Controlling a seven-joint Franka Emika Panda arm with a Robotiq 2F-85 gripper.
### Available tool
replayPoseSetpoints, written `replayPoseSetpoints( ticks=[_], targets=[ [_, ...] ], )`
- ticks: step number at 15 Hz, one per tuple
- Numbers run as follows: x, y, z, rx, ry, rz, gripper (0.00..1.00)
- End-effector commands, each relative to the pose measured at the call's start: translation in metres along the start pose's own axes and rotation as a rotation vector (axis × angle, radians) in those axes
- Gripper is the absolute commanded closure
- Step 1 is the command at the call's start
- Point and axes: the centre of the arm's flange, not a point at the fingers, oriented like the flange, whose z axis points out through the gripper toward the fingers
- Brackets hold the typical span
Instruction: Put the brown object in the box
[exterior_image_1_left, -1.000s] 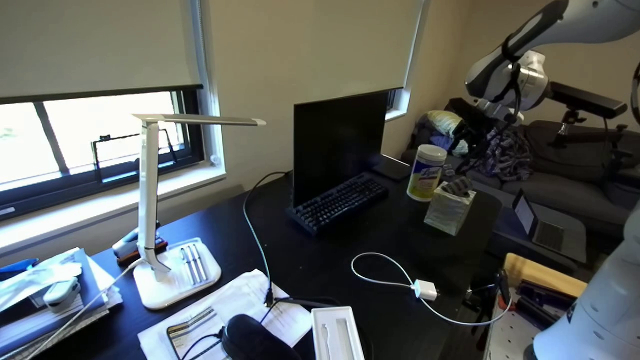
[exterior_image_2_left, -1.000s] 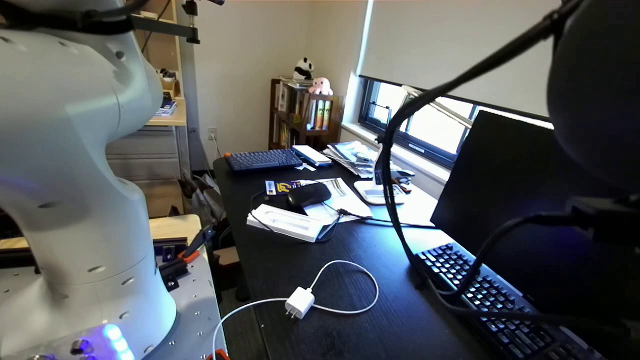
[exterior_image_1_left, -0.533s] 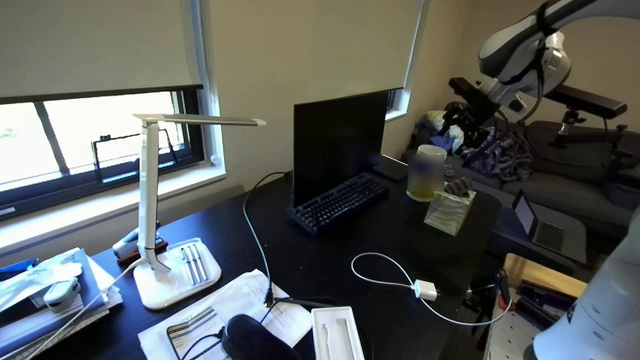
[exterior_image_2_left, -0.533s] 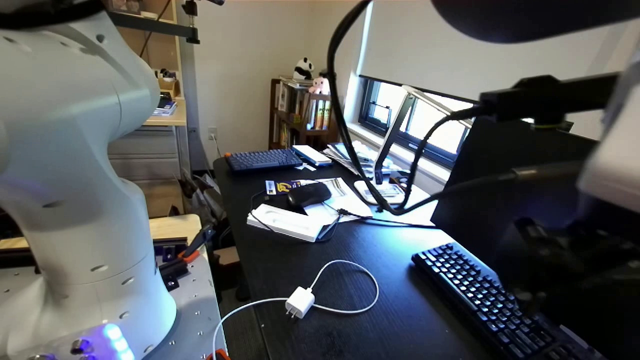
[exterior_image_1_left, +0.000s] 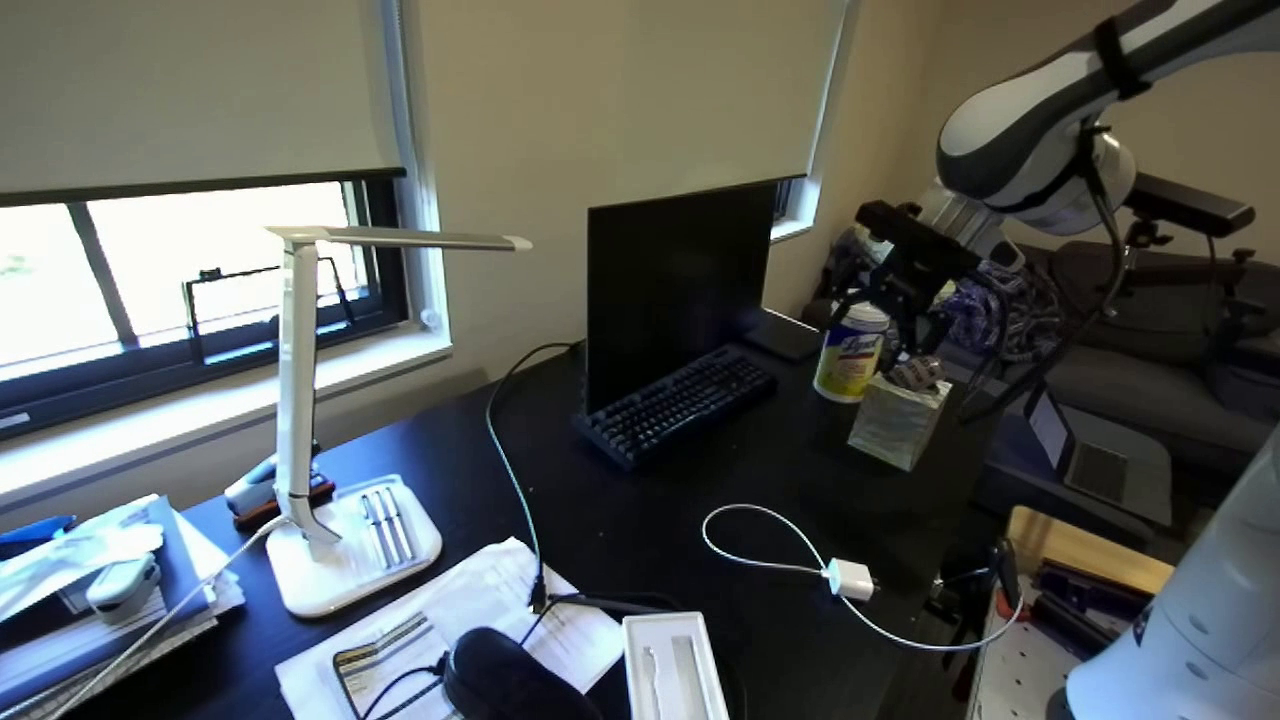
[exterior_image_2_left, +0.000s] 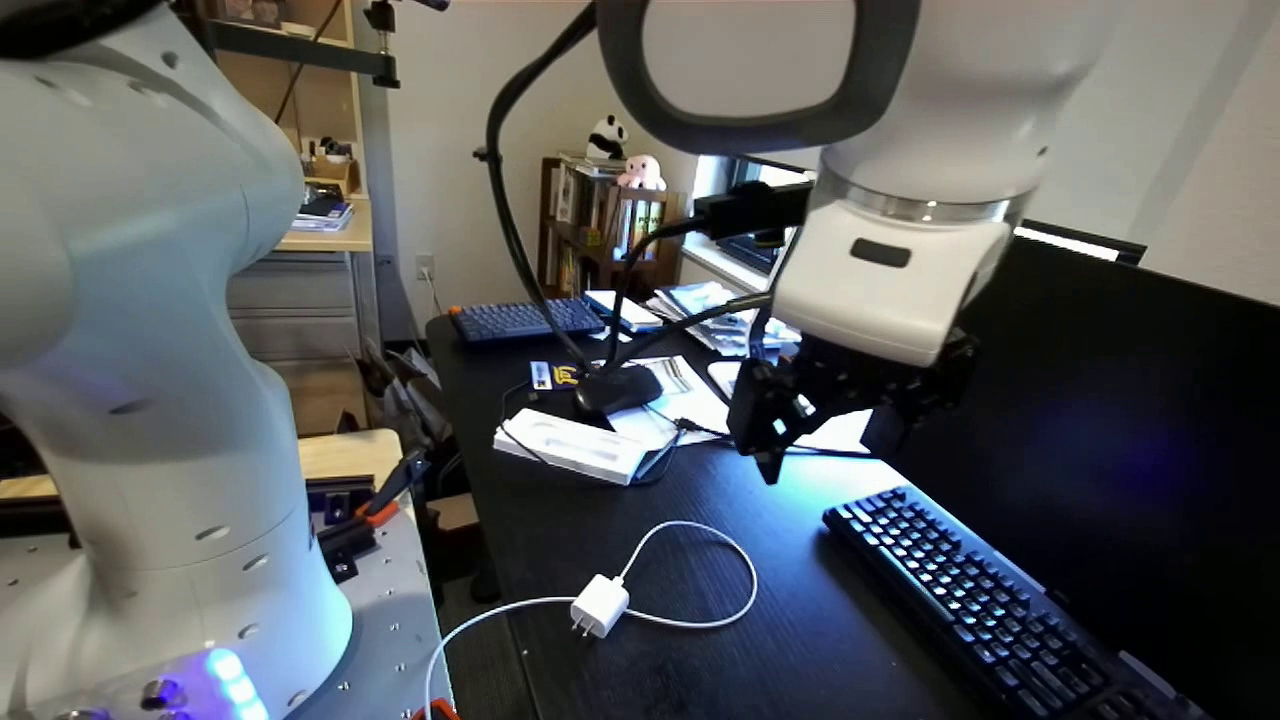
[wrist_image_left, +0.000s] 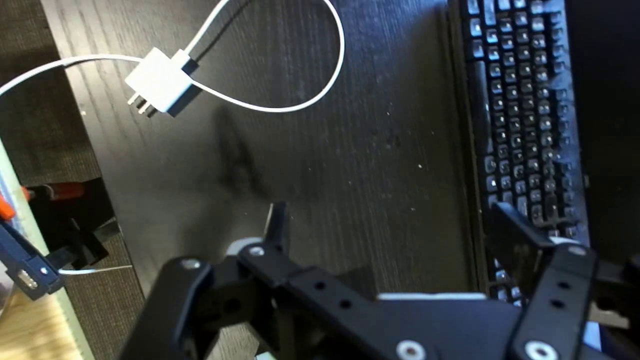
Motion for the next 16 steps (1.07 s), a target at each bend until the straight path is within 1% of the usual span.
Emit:
replayPoseSetpoints(
  ticks=[1,4,5,6,7,8,9,10,11,13,15,16],
  targets=[
    [-0.004,0.002,0.002,-0.006,-0.001,-0.009,0.0],
    [-0.001,0.001,0.0,-0.002,0.002,-0.001,0.0],
    [0.0,-0.003,0.003,0.033,0.003,0.0,0.0],
    [-0.003,-0.004,0.008,-0.031,0.053,-0.013,0.0],
    [-0.005,-0.005,0.009,-0.057,0.085,-0.02,0.0],
    [-0.014,-0.005,0.011,-0.062,0.113,-0.039,0.0],
    [-0.018,-0.005,0.013,-0.109,0.156,-0.067,0.0],
    [-0.024,-0.006,0.015,-0.142,0.209,-0.097,0.0],
    [-0.028,-0.008,0.018,-0.169,0.244,-0.117,0.0],
    [-0.036,-0.008,0.025,-0.224,0.296,-0.15,0.0],
    [-0.041,-0.007,0.03,-0.271,0.323,-0.194,0.0],
    [-0.041,-0.006,0.031,-0.267,0.317,-0.224,0.0]
  ],
)
